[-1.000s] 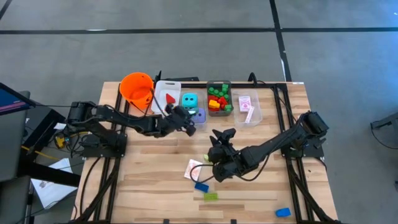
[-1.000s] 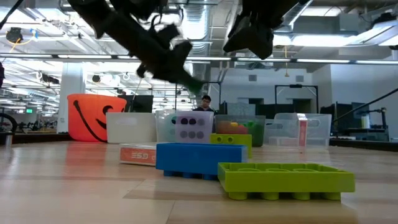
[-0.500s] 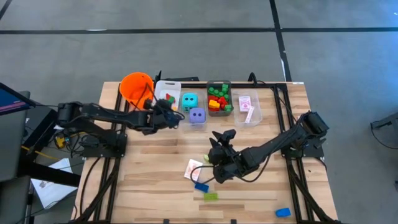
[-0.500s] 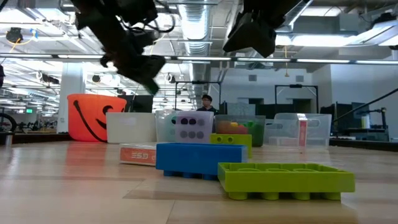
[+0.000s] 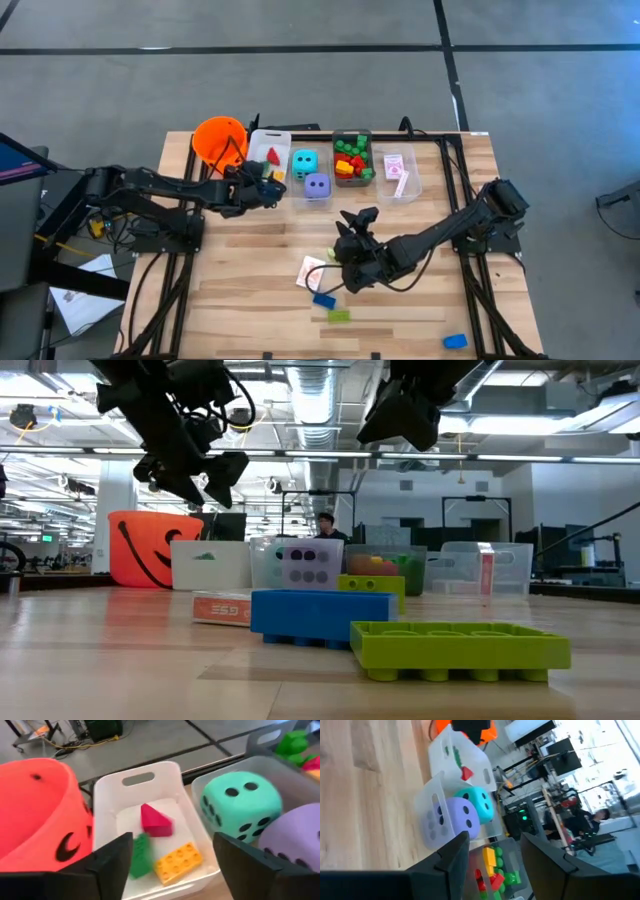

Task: Pick & Place Toys
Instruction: Put the small top light green game piece into the white bin

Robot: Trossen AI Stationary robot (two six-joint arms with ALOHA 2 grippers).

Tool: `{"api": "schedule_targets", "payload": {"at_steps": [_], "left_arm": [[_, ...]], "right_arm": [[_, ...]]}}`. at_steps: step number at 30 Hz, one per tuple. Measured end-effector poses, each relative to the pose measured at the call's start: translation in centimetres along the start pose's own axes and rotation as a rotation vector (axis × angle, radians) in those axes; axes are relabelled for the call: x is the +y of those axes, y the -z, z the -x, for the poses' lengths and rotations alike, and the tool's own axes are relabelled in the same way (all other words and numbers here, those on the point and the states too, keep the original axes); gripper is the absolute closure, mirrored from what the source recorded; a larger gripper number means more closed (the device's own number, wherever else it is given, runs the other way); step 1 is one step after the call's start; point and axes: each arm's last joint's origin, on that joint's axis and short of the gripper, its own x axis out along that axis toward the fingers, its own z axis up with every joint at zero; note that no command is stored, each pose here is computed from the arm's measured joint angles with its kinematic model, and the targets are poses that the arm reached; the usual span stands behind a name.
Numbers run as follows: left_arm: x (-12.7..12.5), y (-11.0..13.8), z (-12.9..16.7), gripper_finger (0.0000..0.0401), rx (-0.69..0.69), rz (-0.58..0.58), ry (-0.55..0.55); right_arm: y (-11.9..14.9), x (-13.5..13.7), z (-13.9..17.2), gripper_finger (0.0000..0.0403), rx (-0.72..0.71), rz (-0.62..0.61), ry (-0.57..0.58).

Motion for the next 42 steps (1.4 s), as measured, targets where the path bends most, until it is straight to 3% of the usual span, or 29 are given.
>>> {"api": "schedule_targets", "payload": {"at_steps": [4, 7, 12, 16, 23, 31, 36, 39, 42], "left_arm": [[-0.4, -0.1, 0.0, 0.0114, 0.018, 0.033, 0.07], [-1.3, -0.6, 0.1, 0.0113, 0.041, 0.026, 0.21], [-3.1, -1.6, 0.9, 0.0116, 0.055, -0.034, 0.569], [-4.0, -2.0, 2.0, 0.0116, -0.002, -0.094, 0.722], [-4.5, -2.8, 2.7, 0.0116, -0.113, -0.121, 0.776], [-4.6, -3.7, 2.9, 0.0116, -0.214, -0.118, 0.792], [-4.6, -4.1, 3.0, 0.0116, -0.244, -0.104, 0.799], [-4.6, -4.3, 2.8, 0.0116, -0.262, -0.099, 0.795], [-4.6, -4.5, 2.9, 0.0116, -0.273, -0.09, 0.799]], "right_arm": [[-0.2, 0.6, 0.2, 0.023, -0.015, -0.005, -0.193], [-0.5, 1.3, 1.1, 0.023, -0.057, 0.011, -0.336], [0.0, 1.8, 2.6, 0.023, -0.049, 0.029, -0.374], [0.8, 1.2, 4.1, 0.023, -0.004, -0.047, -0.355], [2.6, 1.5, 5.5, 0.023, 0.04, -0.125, -0.276], [8.6, 4.0, 5.5, 0.023, 0.031, -0.172, -0.248], [10.8, 5.5, 5.8, 0.023, -0.114, -0.359, -0.418], [11.3, 5.9, 5.3, 0.023, -0.283, -0.467, -0.588], [11.8, 5.3, 4.3, 0.0229, -0.426, -0.6, -0.669]]}}
